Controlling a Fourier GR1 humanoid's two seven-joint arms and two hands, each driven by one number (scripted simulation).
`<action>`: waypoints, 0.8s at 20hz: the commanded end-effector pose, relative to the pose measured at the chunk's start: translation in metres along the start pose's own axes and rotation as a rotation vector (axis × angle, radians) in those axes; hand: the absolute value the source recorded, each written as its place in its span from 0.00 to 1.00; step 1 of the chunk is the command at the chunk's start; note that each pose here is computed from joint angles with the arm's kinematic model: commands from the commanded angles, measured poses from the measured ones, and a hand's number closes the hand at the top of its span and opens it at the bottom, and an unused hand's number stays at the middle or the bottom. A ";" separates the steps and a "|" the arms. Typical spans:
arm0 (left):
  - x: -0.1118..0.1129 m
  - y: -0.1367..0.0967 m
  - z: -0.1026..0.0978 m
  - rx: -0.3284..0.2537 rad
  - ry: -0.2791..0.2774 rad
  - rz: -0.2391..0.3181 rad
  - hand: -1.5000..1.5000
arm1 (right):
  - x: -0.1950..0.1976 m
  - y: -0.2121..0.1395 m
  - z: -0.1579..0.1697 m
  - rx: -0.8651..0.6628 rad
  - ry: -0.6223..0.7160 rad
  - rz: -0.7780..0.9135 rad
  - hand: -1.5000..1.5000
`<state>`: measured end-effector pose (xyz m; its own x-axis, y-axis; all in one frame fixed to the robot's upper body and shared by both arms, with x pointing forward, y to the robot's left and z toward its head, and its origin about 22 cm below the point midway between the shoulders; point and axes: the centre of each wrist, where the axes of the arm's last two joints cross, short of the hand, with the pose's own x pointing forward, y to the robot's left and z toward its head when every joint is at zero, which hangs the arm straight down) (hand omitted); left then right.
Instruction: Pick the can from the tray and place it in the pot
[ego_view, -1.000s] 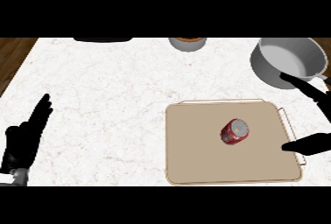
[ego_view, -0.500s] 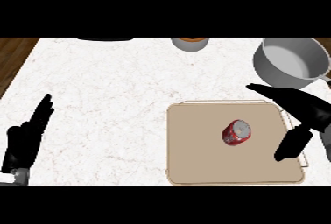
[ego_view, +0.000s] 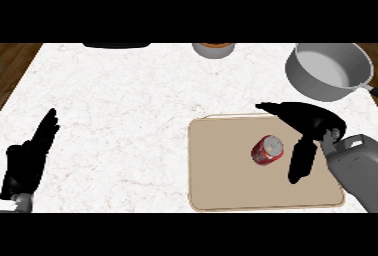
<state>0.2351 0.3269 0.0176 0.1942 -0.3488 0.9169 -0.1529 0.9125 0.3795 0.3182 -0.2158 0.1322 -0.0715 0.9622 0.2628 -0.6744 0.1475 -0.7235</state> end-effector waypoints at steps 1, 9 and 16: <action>-0.007 -0.002 0.006 0.004 -0.008 0.010 0.50 | -0.015 -0.009 -0.004 0.027 0.044 0.033 0.00; 0.001 0.016 -0.009 -0.001 -0.004 -0.006 0.50 | 0.016 0.016 -0.034 0.057 0.077 0.089 0.00; -0.008 0.014 0.021 0.000 -0.001 0.002 0.50 | 0.016 0.039 -0.039 0.072 0.126 0.100 0.00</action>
<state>0.2292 0.3306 0.0161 0.1874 -0.3494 0.9181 -0.1497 0.9135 0.3782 0.3263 -0.1816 0.0925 -0.0572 0.9878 0.1446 -0.7100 0.0616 -0.7015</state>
